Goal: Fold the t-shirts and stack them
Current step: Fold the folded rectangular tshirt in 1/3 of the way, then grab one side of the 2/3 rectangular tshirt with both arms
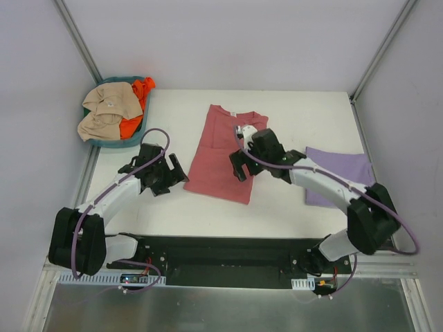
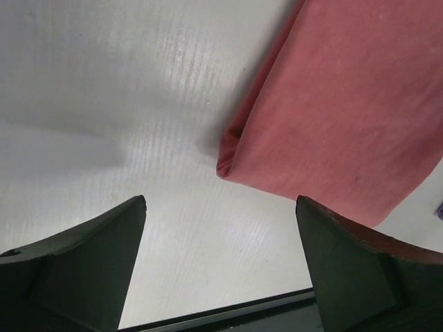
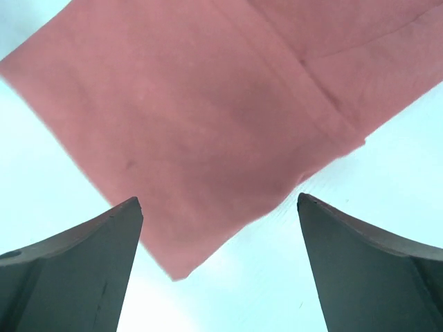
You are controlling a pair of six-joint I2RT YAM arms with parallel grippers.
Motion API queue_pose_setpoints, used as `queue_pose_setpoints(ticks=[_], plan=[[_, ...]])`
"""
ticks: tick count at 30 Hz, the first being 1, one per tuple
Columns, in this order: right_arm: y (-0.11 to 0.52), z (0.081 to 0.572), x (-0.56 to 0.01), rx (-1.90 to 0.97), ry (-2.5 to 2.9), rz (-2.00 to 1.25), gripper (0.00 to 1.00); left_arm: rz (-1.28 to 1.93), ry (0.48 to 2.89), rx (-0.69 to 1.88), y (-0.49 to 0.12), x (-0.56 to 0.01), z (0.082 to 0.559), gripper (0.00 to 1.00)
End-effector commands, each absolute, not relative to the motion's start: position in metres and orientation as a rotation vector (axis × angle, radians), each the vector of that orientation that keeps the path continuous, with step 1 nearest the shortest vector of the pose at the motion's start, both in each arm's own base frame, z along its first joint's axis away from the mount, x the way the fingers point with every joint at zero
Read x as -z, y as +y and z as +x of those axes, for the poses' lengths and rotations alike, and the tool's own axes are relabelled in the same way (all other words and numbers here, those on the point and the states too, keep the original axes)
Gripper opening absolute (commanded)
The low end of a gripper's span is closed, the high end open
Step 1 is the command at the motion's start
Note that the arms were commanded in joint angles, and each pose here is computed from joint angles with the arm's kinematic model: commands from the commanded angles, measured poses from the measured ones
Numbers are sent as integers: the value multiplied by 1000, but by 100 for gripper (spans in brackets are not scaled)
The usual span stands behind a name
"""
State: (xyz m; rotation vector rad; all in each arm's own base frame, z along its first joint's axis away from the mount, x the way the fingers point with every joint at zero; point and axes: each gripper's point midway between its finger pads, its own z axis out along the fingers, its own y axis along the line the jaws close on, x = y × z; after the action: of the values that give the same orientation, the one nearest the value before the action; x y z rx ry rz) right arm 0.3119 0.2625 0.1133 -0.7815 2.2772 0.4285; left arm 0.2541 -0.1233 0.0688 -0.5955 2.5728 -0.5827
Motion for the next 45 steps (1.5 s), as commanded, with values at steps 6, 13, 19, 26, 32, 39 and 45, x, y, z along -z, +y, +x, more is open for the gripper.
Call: queue_pose_setpoints(ticks=[6,13,19,26,32,39,45], plan=[[255,234,-105,-341,2194,-866,96,-621,2645,650,-138,-52,272,65],[257,215,-83,-300,2218,-950,96,-652,2706,729,-153,-33,276,49],[257,211,-78,-177,2208,-1076,96,-664,2702,749,-154,-28,272,0],[276,200,-62,-97,2187,-1333,91,-671,2661,703,-147,-33,276,0],[279,196,-44,-28,2246,-1411,83,-674,2667,705,-148,-32,277,0],[265,184,-22,7,2346,-1428,73,-688,2659,671,-142,-33,280,0],[260,187,-10,-11,2419,-1403,57,-691,2646,640,-136,-36,280,0]])
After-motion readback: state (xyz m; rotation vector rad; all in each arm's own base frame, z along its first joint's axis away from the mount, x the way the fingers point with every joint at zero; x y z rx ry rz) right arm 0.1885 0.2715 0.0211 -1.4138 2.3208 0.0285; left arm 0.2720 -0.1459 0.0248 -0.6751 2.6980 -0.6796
